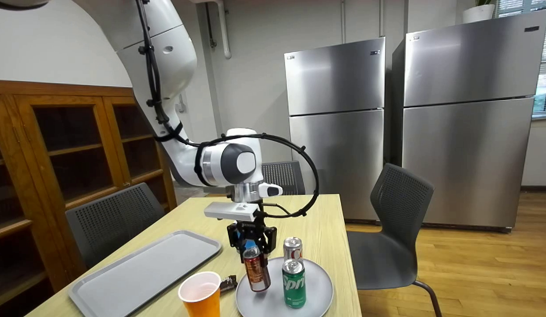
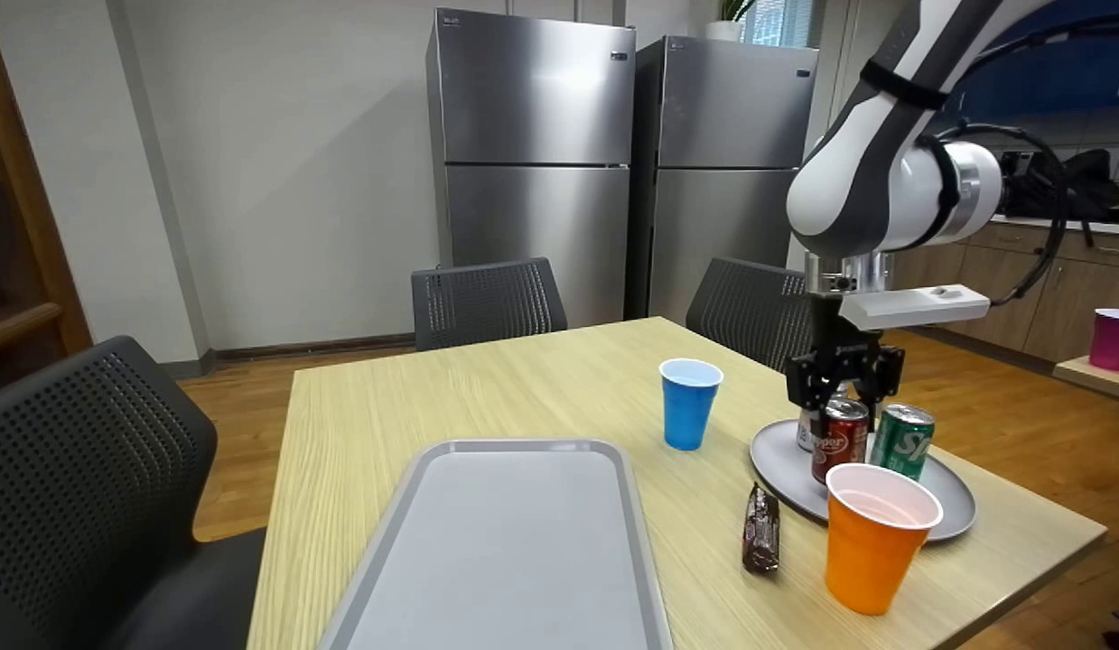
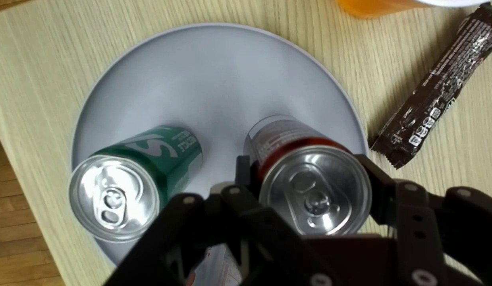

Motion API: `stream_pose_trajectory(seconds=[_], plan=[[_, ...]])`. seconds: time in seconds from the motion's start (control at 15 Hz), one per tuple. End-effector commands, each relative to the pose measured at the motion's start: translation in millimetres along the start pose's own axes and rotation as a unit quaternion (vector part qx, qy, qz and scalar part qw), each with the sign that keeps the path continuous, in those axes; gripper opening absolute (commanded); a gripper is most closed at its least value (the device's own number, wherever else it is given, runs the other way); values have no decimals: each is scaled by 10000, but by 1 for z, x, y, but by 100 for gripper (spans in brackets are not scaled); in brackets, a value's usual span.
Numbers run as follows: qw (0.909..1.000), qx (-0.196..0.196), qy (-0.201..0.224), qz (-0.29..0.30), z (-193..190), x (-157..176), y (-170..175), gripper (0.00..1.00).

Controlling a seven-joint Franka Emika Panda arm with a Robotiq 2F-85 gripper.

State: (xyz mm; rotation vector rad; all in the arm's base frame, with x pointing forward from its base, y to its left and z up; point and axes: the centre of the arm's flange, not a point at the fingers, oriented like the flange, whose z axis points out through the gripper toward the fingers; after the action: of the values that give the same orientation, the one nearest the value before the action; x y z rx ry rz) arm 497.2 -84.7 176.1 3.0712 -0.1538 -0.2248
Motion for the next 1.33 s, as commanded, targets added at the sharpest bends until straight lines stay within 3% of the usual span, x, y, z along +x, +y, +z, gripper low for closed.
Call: stream_pose_trajectory(seconds=[0.0,0.73,0.87,1.27], plan=[[9999,60,15,100,1,18,2,39],[9998,71,51,159,3,32,4,39],[9999,60,57,145,2,32,4,91],[9996,70,222,144,-13,31,5,100]])
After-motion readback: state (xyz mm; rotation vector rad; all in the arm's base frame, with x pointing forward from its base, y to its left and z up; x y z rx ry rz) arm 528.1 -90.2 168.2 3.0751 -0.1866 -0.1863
